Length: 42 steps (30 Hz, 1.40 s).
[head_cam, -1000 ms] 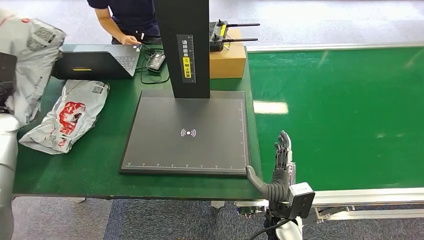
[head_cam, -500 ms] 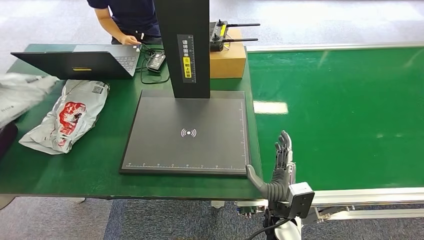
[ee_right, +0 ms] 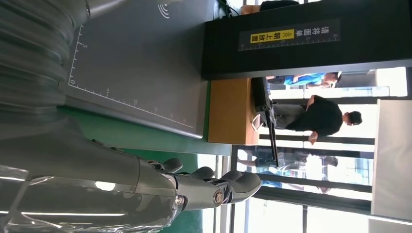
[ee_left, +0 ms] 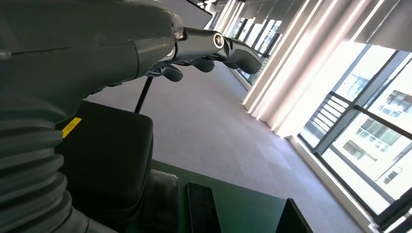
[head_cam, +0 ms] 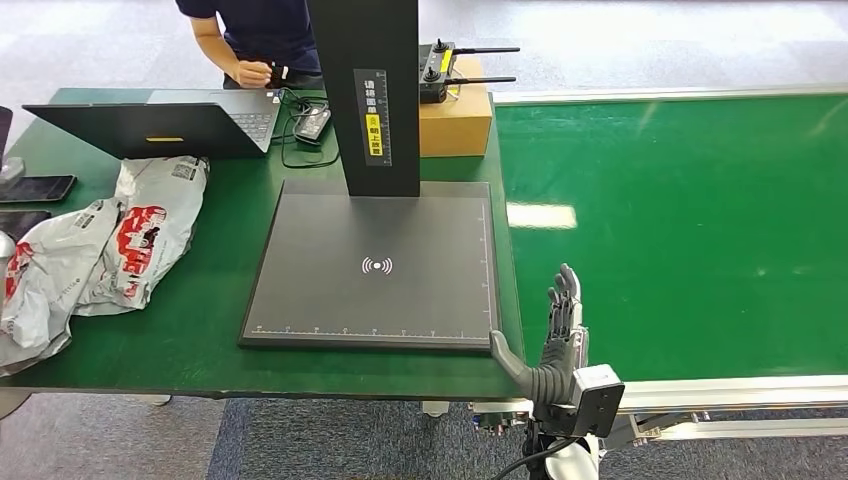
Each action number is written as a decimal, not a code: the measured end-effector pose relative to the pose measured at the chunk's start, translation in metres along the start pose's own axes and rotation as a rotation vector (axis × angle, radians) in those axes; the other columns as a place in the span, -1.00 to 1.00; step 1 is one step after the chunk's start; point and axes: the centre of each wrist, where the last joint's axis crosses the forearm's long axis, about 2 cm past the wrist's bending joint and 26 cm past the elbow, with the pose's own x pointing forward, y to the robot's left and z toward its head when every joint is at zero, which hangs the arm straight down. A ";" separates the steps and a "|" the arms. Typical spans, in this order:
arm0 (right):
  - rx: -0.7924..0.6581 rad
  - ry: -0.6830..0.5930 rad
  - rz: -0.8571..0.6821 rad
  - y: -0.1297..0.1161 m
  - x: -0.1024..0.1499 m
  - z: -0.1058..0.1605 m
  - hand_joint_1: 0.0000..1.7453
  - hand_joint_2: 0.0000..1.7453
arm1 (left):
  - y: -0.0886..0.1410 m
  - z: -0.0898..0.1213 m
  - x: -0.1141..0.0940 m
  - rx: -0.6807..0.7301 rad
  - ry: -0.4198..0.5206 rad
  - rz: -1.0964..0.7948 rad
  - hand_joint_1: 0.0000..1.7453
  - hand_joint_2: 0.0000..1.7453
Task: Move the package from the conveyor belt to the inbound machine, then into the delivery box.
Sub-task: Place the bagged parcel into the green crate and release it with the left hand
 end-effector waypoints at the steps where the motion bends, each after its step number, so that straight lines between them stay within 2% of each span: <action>1: 0.000 0.000 0.000 0.000 0.000 0.000 -1.00 1.00 | -0.002 0.001 0.002 -0.007 -0.016 0.004 -1.00 1.00; 5: 0.001 0.001 -0.003 0.001 0.000 0.000 -1.00 1.00 | -0.011 0.007 0.011 -0.042 -0.091 0.065 -1.00 1.00; 8: 0.002 0.003 -0.003 0.001 0.000 0.001 -1.00 1.00 | -0.024 0.019 0.018 -0.086 -0.205 0.161 -1.00 1.00; 13: 0.004 0.004 0.010 0.000 0.000 0.003 -1.00 1.00 | -0.056 0.059 0.024 -0.198 -0.359 0.301 -1.00 1.00; 17: 0.008 0.003 0.035 0.000 0.000 0.004 -1.00 1.00 | -0.087 0.118 0.017 -0.317 -0.434 0.435 -1.00 1.00; 21: 0.012 0.000 0.066 -0.001 0.000 0.006 -1.00 1.00 | -0.107 0.199 0.020 -0.433 -0.530 0.548 -1.00 1.00; 23: 0.016 0.000 0.074 -0.002 0.000 0.007 -1.00 1.00 | -0.112 0.243 0.030 -0.488 -0.592 0.587 -1.00 1.00; 25: 0.020 -0.001 0.077 -0.002 0.000 0.007 -1.00 1.00 | -0.112 0.279 0.043 -0.532 -0.637 0.639 -1.00 1.00; 30: 0.033 0.005 0.068 -0.002 -0.002 0.007 -1.00 1.00 | -0.110 0.334 0.075 -0.594 -0.679 0.783 -1.00 1.00; 35: 0.042 0.009 0.069 0.000 -0.005 0.005 -1.00 1.00 | -0.109 0.370 0.099 -0.627 -0.672 0.898 -1.00 1.00; 42: 0.046 0.017 0.074 0.000 -0.008 0.004 -1.00 1.00 | -0.107 0.383 0.109 -0.632 -0.666 0.935 -1.00 1.00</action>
